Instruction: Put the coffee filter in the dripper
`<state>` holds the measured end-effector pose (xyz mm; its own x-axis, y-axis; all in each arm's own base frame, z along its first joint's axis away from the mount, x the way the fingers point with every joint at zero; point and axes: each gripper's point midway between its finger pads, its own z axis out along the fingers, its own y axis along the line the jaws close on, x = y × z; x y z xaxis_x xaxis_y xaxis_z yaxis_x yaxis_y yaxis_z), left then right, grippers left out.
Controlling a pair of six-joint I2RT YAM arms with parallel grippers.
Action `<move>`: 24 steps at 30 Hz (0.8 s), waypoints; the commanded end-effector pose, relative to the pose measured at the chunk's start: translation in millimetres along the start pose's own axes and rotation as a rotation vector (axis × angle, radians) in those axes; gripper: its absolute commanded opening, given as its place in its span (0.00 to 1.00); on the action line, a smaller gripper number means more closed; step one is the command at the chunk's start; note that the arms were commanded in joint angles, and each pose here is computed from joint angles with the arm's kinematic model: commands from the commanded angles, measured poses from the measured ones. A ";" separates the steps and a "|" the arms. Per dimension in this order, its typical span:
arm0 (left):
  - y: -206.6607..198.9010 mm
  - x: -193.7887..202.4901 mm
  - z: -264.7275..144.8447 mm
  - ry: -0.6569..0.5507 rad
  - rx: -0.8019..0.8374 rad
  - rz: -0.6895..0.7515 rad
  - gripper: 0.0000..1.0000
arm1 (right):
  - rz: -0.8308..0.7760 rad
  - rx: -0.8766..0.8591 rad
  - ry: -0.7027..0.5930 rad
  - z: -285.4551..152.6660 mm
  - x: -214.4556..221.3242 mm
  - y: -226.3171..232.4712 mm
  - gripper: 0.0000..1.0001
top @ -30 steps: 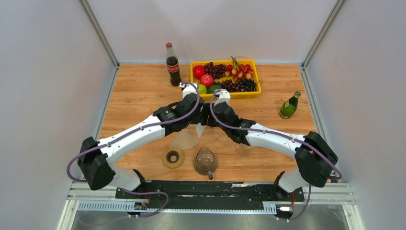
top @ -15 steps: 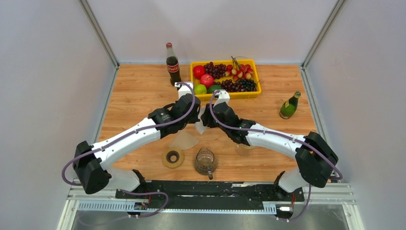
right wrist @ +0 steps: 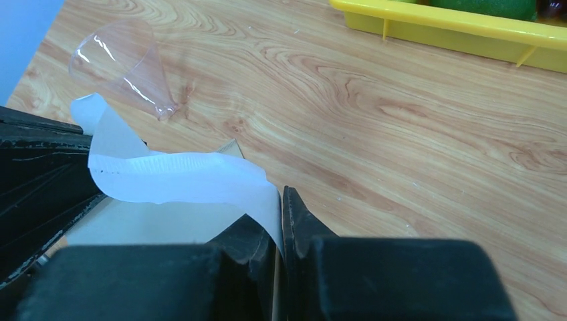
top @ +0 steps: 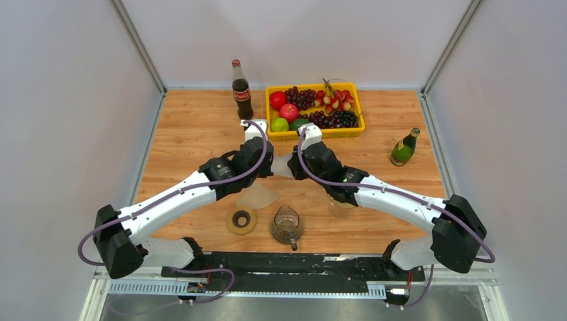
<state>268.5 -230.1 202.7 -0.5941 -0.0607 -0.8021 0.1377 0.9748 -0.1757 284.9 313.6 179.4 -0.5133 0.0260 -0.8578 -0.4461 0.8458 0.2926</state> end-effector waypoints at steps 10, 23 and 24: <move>-17.7 -3.7 -15.6 -0.012 0.155 0.054 0.10 | -0.056 -0.025 -0.001 -13.3 -11.4 3.5 0.00; -75.5 -8.3 -62.2 -0.015 0.574 0.102 0.98 | -0.022 0.025 -0.009 -28.4 -25.5 -4.3 0.00; -77.5 -11.8 -69.3 -0.029 0.602 0.102 0.99 | -0.023 0.027 -0.007 -31.0 -27.1 -4.8 0.00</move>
<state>230.5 -272.2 219.9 -0.6020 0.0493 -0.7969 0.4727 0.8264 -0.3060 272.9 295.6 172.6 -0.5408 -0.0628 -0.8388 -0.4529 0.8621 0.2274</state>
